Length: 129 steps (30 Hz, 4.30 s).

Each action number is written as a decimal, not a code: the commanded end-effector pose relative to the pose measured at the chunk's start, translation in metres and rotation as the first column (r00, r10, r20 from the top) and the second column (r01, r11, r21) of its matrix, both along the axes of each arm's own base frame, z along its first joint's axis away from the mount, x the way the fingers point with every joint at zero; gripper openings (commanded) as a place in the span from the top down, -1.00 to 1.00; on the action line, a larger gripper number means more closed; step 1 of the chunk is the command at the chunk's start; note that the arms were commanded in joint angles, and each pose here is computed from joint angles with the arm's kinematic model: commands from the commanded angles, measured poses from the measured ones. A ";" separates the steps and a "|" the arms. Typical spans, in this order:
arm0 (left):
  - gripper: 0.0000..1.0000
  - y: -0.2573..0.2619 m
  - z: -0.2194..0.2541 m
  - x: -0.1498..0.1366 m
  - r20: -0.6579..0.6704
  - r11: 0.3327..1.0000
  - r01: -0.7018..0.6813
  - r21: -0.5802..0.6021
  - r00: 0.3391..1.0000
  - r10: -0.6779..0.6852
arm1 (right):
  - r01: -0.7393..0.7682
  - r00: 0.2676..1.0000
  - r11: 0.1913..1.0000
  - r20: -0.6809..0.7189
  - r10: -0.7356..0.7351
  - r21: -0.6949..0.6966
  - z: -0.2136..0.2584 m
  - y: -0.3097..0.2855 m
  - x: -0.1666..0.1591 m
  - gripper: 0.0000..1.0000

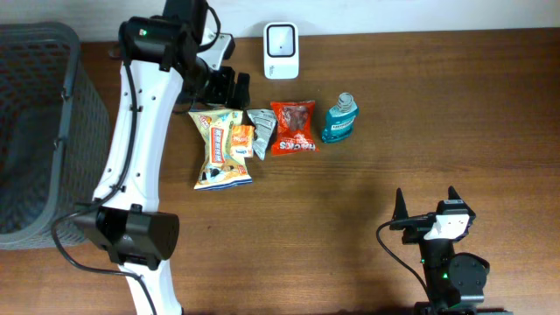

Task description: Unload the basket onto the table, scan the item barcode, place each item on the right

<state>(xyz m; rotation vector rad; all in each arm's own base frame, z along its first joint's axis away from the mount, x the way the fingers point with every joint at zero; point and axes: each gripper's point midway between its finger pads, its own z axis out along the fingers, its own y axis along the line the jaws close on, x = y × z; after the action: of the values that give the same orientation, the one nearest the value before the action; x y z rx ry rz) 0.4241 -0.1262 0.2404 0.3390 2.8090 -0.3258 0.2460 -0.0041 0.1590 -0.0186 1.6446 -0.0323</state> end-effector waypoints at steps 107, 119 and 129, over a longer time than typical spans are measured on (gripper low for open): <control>-0.98 0.078 0.019 0.058 0.136 0.880 -0.471 -0.068 0.869 0.476 | -0.420 0.611 0.890 -0.669 0.423 0.178 -0.065 0.137 0.220 -0.79; -0.98 0.078 0.019 0.058 0.136 0.879 -0.471 -0.068 0.869 0.476 | -0.308 0.633 0.910 -0.654 0.415 0.279 -0.051 0.138 0.228 -0.46; -0.98 0.079 0.019 0.058 0.136 0.879 -0.473 -0.068 0.868 0.478 | -0.162 0.657 0.935 -0.672 0.341 0.316 0.031 0.143 0.243 -0.34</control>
<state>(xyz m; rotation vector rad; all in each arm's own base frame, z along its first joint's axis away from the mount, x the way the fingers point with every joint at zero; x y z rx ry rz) 0.4825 -0.0516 0.2556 -0.3094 2.6313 -0.2322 0.4712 0.1244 0.1393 -0.1531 2.5296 0.4030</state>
